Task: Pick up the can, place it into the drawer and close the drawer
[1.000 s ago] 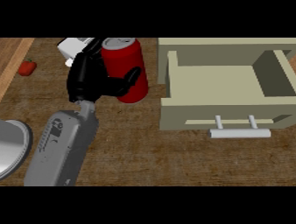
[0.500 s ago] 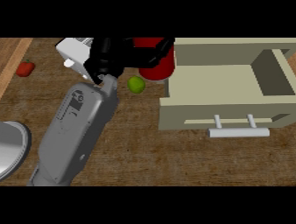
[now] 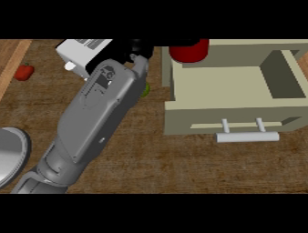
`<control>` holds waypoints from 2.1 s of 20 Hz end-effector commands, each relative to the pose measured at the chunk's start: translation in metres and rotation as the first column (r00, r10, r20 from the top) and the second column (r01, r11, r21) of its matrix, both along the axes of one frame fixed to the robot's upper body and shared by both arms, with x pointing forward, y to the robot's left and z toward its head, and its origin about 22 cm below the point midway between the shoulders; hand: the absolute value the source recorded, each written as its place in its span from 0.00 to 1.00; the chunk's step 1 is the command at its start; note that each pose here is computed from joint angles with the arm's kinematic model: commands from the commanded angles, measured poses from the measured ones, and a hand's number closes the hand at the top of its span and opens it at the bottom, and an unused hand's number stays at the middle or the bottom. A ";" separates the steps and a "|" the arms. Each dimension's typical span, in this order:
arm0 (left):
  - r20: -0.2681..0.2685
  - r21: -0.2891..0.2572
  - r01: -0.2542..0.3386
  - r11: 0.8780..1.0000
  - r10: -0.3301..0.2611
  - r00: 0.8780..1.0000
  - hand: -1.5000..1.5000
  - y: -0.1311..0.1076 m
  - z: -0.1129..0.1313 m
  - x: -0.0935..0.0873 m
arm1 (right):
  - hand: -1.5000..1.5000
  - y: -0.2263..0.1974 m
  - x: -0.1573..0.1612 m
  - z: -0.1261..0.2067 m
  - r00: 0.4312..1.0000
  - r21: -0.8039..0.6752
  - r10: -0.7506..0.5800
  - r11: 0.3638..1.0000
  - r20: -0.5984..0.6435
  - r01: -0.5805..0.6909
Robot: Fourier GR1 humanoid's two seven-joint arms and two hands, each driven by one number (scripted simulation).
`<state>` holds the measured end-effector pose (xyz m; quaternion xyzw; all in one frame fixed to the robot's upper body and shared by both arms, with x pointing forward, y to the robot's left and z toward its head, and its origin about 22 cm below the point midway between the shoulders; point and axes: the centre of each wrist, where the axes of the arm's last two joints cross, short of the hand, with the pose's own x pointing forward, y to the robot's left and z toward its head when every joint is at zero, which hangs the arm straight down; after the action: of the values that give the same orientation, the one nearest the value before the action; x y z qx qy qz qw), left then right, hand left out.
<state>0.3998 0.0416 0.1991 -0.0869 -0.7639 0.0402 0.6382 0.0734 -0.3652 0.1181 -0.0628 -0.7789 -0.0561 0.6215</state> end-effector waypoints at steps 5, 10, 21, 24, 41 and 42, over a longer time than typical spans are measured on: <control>-0.016 0.030 -0.010 1.000 0.010 1.000 1.00 -0.030 0.010 0.011 | 0.00 0.007 0.014 0.003 1.000 -0.003 0.015 1.000 0.000 -0.015; -0.036 0.039 0.013 0.999 -0.011 0.999 1.00 -0.044 0.021 0.014 | 0.00 0.009 0.004 0.010 1.000 -0.004 0.009 1.000 0.007 -0.009; -0.069 0.078 -0.024 0.997 0.029 0.997 1.00 -0.056 0.003 0.018 | 0.00 0.010 0.012 0.004 1.000 0.014 0.016 1.000 0.011 -0.017; -0.102 0.090 -0.008 0.996 0.017 0.995 1.00 -0.058 -0.008 0.014 | 0.00 0.014 0.014 0.004 1.000 0.010 0.027 1.000 0.010 -0.027; -0.099 0.177 -0.142 0.974 0.161 0.982 0.00 -0.055 -0.035 0.018 | 0.00 0.002 0.023 0.003 0.998 0.012 0.050 0.999 0.027 -0.051; -0.119 0.166 -0.136 0.977 0.157 0.980 0.00 -0.053 -0.037 0.019 | 0.00 0.015 0.019 0.007 0.999 -0.005 0.038 0.999 0.015 -0.038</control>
<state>0.4182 -0.0149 0.1706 0.0165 -0.7299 0.0245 0.6829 0.0948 -0.3566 0.1266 -0.0459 -0.7864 -0.0411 0.6146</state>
